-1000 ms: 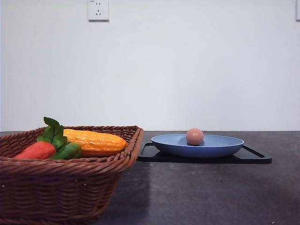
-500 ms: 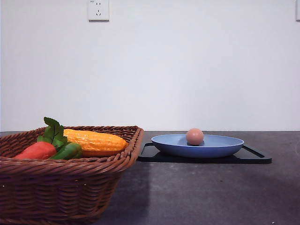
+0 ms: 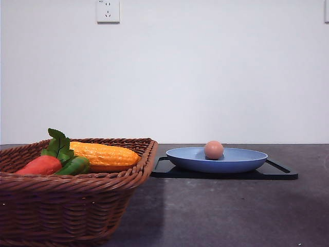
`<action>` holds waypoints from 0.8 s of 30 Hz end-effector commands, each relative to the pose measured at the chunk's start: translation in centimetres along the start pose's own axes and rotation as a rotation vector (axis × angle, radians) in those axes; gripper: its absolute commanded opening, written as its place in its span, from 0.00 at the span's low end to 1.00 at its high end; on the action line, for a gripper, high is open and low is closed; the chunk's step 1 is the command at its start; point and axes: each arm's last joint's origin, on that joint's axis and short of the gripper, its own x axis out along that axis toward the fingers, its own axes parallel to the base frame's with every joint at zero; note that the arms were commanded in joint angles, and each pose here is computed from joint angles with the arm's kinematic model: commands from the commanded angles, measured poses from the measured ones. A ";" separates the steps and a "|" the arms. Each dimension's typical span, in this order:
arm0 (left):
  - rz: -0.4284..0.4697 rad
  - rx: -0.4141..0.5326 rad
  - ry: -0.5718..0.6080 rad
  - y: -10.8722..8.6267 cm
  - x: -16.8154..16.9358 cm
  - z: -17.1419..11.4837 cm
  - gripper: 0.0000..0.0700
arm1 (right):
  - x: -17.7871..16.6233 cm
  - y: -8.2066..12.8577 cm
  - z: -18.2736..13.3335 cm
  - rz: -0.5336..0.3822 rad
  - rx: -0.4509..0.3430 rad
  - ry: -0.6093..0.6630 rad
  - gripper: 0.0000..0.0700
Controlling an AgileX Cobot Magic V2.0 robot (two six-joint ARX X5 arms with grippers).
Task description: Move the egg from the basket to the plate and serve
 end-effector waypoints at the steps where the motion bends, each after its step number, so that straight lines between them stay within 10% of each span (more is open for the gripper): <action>1: 0.003 -0.007 0.021 0.1 0.2 -0.6 0.00 | 0.1 0.0 -0.2 0.002 0.014 0.002 0.00; 24: 0.003 -0.007 0.021 0.1 0.2 -0.6 0.00 | 0.1 0.0 -0.2 0.002 0.014 0.002 0.00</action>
